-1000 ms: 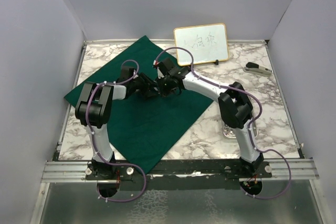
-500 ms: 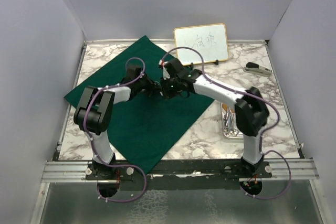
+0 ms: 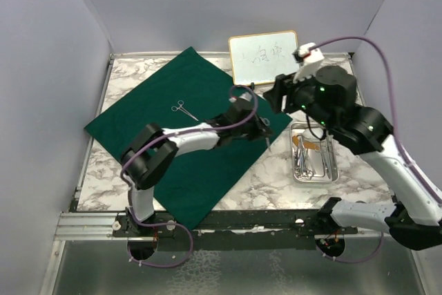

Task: Prepare the surgical pack
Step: Place the medical item in the container.

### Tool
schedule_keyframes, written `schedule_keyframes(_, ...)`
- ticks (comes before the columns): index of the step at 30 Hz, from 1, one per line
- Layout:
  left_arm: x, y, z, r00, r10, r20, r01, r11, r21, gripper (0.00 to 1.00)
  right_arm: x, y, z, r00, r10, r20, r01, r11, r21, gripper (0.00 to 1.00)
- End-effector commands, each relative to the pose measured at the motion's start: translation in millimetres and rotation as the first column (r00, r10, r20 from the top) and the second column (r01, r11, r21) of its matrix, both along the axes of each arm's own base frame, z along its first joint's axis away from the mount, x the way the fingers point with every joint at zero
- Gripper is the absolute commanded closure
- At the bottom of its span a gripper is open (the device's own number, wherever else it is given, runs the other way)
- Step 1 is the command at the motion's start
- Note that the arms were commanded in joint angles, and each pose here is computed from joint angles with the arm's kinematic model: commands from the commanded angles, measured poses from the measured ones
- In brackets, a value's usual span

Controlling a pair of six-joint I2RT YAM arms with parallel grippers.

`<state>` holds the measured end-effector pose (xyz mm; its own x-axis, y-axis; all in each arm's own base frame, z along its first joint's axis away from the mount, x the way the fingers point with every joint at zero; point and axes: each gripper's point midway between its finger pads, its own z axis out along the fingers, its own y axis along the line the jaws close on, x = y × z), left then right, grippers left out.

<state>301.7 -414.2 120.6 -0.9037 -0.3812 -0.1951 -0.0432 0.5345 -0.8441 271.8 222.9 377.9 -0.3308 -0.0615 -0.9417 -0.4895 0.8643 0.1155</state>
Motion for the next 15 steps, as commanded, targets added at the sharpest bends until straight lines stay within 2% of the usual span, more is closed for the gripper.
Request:
schedule_keyframes(1,-16.3,-72.7,-7.0,0.999,0.03,0.026,-0.03,1.0,0.007,1.0,-9.7,-59.3,14.6,0.982,-0.177,0.057,0.181,0.981,-0.074,0.42)
schedule_keyframes(8,-38.8,-155.2,-26.9,0.995,-0.082,0.062,0.075,0.992,0.106,1.0,-31.2,-88.2,33.0,0.972,-0.214,0.093,0.219,0.975,-0.046,0.4)
schedule_keyframes(15,-49.2,-188.9,-53.6,0.992,-0.122,0.01,0.119,0.979,0.163,1.0,-42.7,-98.2,44.0,0.971,-0.209,0.118,0.212,0.977,-0.017,0.39)
